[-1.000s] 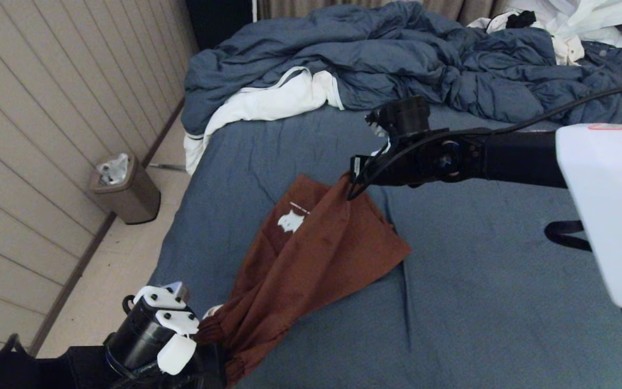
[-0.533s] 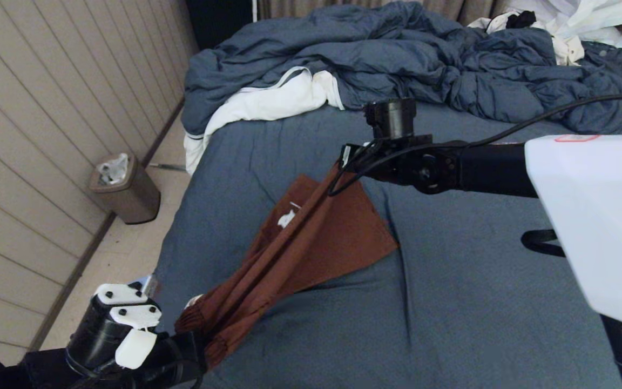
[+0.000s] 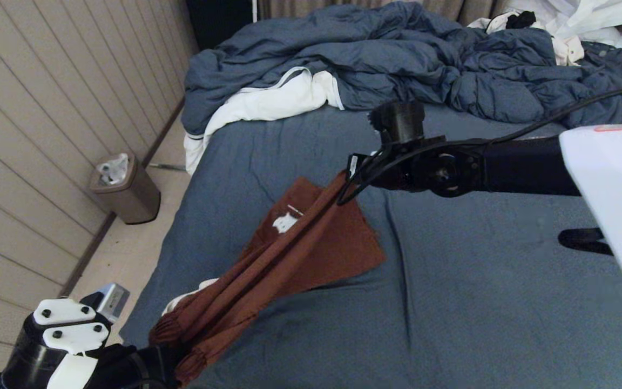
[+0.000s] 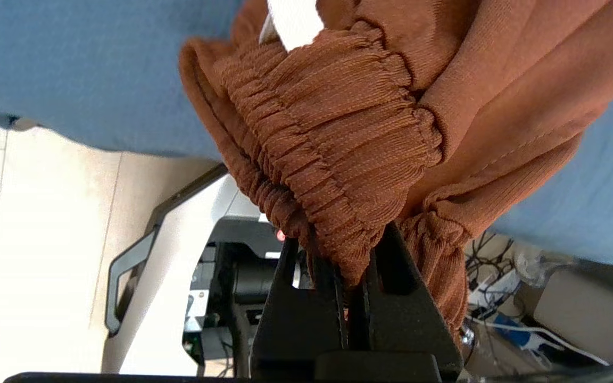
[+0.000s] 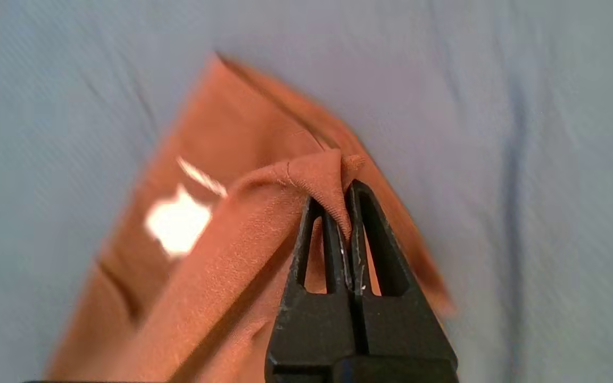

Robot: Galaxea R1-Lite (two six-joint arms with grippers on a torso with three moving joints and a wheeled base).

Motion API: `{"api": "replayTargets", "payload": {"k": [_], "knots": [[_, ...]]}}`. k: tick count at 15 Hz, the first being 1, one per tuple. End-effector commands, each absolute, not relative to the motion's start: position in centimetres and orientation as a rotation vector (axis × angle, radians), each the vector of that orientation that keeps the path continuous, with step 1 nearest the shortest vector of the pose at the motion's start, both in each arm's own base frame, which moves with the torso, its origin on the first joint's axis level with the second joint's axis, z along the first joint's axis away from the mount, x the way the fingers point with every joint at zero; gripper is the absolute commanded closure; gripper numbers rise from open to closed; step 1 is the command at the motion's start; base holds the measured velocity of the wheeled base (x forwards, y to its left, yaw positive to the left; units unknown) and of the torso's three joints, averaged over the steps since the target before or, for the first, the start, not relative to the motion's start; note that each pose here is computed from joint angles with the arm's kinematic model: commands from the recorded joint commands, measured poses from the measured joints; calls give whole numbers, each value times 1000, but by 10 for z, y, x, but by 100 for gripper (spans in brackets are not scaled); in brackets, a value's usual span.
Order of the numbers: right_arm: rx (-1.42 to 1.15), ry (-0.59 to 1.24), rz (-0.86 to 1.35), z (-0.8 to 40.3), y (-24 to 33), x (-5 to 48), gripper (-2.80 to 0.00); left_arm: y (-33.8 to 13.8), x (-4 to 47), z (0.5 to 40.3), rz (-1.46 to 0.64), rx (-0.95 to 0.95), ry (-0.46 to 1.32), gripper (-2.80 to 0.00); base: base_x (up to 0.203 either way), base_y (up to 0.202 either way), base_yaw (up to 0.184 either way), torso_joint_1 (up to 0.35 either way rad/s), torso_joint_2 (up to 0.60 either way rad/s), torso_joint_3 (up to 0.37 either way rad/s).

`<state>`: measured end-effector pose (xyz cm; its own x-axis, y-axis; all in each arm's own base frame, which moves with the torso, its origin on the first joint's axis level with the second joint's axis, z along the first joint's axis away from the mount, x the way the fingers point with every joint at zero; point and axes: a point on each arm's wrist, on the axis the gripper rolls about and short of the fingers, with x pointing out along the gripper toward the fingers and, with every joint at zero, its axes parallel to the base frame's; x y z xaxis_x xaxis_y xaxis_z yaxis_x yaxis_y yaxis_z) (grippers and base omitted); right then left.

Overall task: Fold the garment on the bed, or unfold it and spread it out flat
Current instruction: Fold the brown shorts

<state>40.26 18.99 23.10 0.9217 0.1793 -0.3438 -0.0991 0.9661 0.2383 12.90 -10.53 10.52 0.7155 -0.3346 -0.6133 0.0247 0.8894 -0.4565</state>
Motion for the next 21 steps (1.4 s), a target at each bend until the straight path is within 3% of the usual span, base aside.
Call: {"api": "replayTargets", "payload": {"k": [1, 11, 21], "knots": [[212, 397, 144, 245, 173, 369, 0, -102, 123, 101, -229, -445, 779, 0, 0, 0, 0, 0, 0, 0], [106, 644, 214, 228, 110, 233, 0, -104, 101, 91, -374, -394, 911, 0, 0, 0, 0, 0, 0, 0], [62, 740, 251, 210, 75, 148, 0, -86, 72, 103, -434, -347, 952, 0, 0, 0, 0, 0, 0, 0]]}}
